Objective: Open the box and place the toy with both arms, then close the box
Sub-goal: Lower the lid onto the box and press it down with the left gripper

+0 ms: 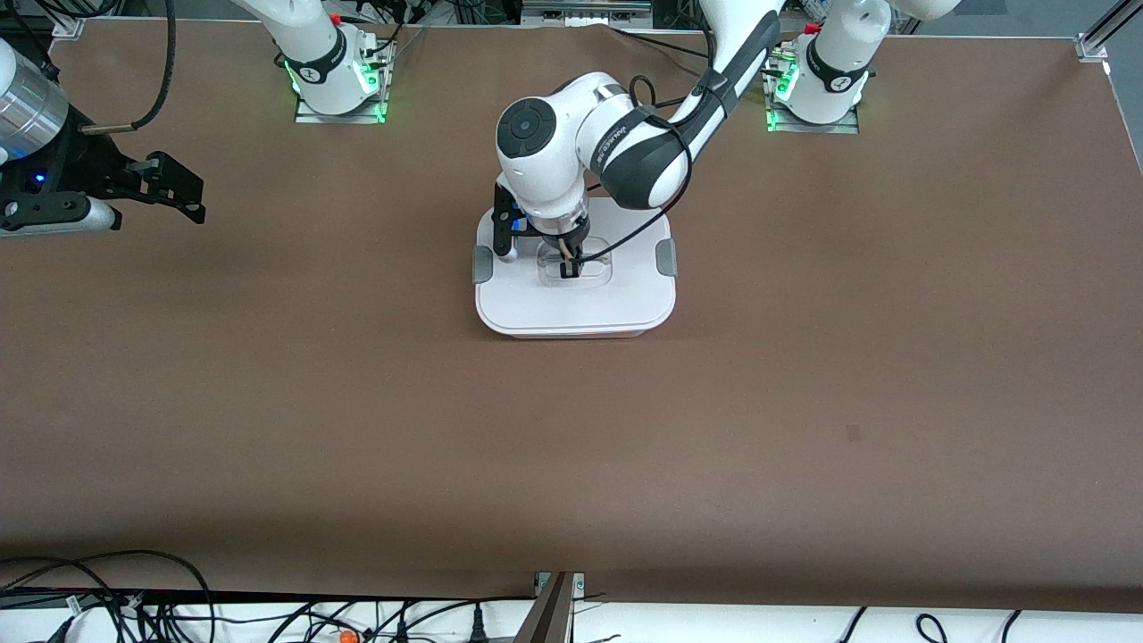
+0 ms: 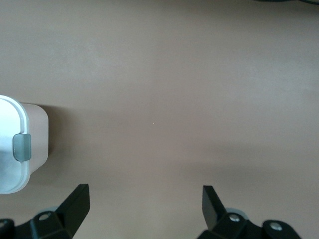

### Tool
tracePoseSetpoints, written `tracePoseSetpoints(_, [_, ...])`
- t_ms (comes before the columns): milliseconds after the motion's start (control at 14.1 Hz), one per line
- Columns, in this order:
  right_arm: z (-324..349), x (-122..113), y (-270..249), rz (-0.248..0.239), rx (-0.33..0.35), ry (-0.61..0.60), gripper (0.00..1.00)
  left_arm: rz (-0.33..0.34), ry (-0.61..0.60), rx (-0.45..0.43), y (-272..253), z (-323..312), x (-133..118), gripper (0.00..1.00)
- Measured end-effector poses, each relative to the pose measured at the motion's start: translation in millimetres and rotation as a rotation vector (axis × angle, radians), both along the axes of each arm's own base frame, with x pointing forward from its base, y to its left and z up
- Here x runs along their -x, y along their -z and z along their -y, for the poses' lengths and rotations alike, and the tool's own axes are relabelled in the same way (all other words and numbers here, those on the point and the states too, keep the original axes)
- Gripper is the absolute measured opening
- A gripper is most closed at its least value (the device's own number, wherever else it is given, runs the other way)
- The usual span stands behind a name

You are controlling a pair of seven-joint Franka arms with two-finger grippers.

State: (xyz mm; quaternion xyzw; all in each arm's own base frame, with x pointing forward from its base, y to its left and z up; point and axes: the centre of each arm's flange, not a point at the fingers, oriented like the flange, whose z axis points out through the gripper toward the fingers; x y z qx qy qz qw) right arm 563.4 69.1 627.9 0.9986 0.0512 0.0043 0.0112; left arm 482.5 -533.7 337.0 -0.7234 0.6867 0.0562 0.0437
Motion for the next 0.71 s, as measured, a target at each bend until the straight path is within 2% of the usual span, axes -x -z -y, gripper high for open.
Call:
tracePoseSetpoints(497, [0, 0, 0, -0.001, 0.000, 0.000, 1.00, -0.001, 0.000, -0.009, 9, -3, 0, 0.10])
tracePoseSetpoints(710, [0, 0, 1, -0.001, 0.000, 0.000, 1.00, 0.002, -0.002, -0.007, 12, -4, -2, 0.29])
